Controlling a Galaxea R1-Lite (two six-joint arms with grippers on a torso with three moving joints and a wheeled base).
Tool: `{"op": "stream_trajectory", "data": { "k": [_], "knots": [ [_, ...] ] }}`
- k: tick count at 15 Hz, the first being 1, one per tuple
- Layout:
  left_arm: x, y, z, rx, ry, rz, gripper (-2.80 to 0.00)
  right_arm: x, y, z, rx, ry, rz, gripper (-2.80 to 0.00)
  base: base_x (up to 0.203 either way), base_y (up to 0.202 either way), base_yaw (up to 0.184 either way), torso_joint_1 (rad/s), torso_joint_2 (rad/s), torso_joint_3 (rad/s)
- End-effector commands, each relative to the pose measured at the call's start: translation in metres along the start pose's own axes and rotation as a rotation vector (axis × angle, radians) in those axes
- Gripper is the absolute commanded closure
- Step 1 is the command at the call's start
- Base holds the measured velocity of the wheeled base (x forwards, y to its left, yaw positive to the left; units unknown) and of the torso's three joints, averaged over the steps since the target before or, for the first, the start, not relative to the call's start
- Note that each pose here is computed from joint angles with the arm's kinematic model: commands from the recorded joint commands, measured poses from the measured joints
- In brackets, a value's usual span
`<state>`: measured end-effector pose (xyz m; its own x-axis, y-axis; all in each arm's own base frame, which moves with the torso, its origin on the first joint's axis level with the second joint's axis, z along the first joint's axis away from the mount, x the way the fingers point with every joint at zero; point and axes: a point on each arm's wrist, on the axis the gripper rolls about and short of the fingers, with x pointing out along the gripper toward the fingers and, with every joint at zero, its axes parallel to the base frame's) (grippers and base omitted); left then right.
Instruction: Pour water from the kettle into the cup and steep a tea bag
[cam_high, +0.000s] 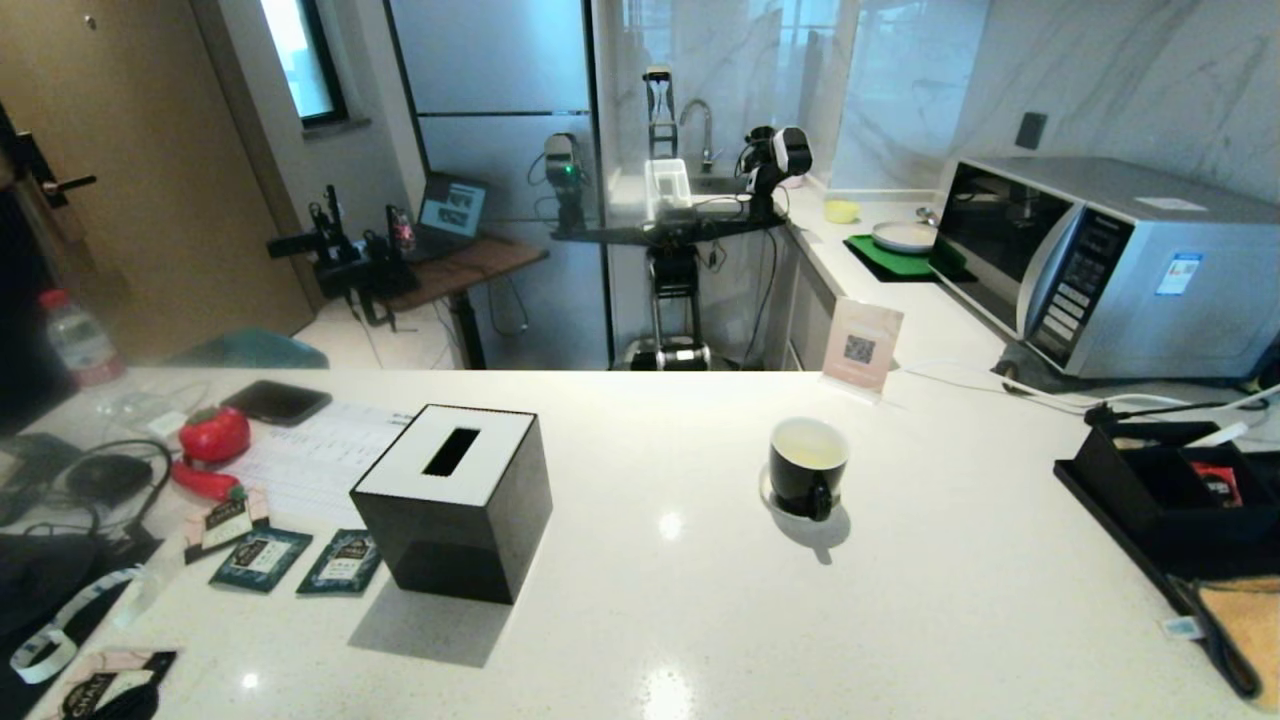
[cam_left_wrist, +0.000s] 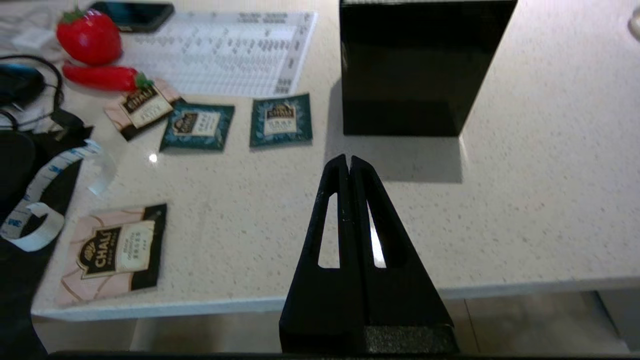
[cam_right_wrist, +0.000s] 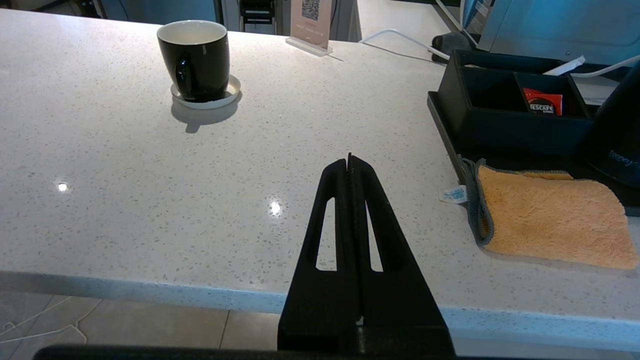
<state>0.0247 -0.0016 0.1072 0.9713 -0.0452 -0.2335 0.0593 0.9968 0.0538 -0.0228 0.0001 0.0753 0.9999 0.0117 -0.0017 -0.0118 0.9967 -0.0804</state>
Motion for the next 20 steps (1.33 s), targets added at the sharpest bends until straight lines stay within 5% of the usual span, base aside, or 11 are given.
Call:
{"op": "stream_trajectory", "data": {
  "k": [1,5,11,20],
  "knots": [
    [-0.011,0.001,-0.009,-0.021,-0.086,0.024,0.0,0.0,0.0,0.0,-0.001,0.0,0.001,0.0,0.0,0.0,0.0,0.0,0.0,0.0],
    [-0.025,0.0,-0.016,-0.026,-0.2,0.099,0.0,0.0,0.0,0.0,-0.001,0.0,0.001,0.0,0.0,0.0,0.0,0.0,0.0,0.0],
    [-0.039,-0.002,-0.034,-0.004,-0.288,0.09,0.0,0.0,0.0,0.0,-0.001,0.0,0.001,0.0,0.0,0.0,0.0,0.0,0.0,0.0],
    [-0.039,-0.003,-0.04,-0.009,-0.245,0.066,0.0,0.0,0.0,0.0,-0.001,0.0,0.001,0.0,0.0,0.0,0.0,0.0,0.0,0.0]
  ]
}}
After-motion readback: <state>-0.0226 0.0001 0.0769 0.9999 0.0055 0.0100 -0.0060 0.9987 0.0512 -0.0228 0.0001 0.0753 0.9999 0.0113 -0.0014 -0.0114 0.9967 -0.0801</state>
